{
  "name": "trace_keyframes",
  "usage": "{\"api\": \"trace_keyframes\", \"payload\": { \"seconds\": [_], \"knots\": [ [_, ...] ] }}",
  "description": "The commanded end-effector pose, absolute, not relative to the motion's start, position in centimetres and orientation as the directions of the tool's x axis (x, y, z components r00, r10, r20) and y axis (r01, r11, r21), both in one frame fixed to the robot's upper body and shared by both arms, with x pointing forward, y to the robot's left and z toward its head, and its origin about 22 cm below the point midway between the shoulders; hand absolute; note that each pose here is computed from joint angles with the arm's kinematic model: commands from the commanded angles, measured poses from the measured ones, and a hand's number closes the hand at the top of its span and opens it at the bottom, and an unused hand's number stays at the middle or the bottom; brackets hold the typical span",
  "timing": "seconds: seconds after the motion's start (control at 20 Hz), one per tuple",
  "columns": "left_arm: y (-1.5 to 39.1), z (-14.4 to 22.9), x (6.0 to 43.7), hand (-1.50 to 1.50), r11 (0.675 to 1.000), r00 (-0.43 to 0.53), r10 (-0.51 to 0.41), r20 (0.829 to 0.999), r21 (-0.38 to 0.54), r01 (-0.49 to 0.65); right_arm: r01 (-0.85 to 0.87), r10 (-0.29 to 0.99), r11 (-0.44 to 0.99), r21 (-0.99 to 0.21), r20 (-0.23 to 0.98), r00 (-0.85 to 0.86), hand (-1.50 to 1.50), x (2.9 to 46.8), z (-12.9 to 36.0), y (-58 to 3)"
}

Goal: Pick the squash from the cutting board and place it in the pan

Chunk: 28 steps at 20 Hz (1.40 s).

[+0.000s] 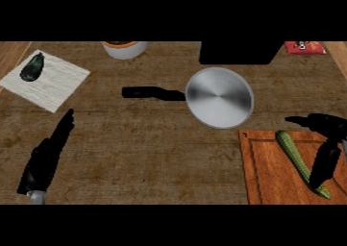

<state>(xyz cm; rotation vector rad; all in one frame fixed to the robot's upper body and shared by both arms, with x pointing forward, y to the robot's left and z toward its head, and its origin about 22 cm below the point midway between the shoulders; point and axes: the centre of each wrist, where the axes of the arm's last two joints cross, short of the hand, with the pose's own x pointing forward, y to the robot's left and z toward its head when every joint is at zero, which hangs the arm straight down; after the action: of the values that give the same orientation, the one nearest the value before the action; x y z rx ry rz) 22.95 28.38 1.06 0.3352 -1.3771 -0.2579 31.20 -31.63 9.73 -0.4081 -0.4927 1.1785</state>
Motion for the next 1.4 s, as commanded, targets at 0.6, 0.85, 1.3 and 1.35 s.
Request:
{"api": "trace_keyframes", "payload": {
  "seconds": [0.6,0.85,1.3,1.35],
  "knots": [
    [28.7,-1.1,21.8,0.0,0.92,0.169,-0.384,0.908,0.391,-0.007,-0.807,0.951,0.295,-0.511,0.074,0.301,-1.5,30.5,7.9,-31.1],
    [27.5,1.7,22.9,0.0,0.922,0.166,-0.377,0.911,0.386,-0.022,-0.806,0.945,0.311,-0.503,0.077,0.317,-1.5,31.7,5.4,-33.0],
    [28.5,0.9,20.8,0.0,0.926,0.164,-0.374,0.913,0.378,0.006,-0.761,0.927,0.373,-0.531,0.188,0.324,1.5,30.7,2.2,-31.5],
    [29.1,1.0,23.4,0.0,0.92,0.169,-0.382,0.909,0.391,-0.022,-0.75,0.919,0.392,-0.533,0.188,0.347,1.5,29.1,0.9,-33.5]
  ]
}}
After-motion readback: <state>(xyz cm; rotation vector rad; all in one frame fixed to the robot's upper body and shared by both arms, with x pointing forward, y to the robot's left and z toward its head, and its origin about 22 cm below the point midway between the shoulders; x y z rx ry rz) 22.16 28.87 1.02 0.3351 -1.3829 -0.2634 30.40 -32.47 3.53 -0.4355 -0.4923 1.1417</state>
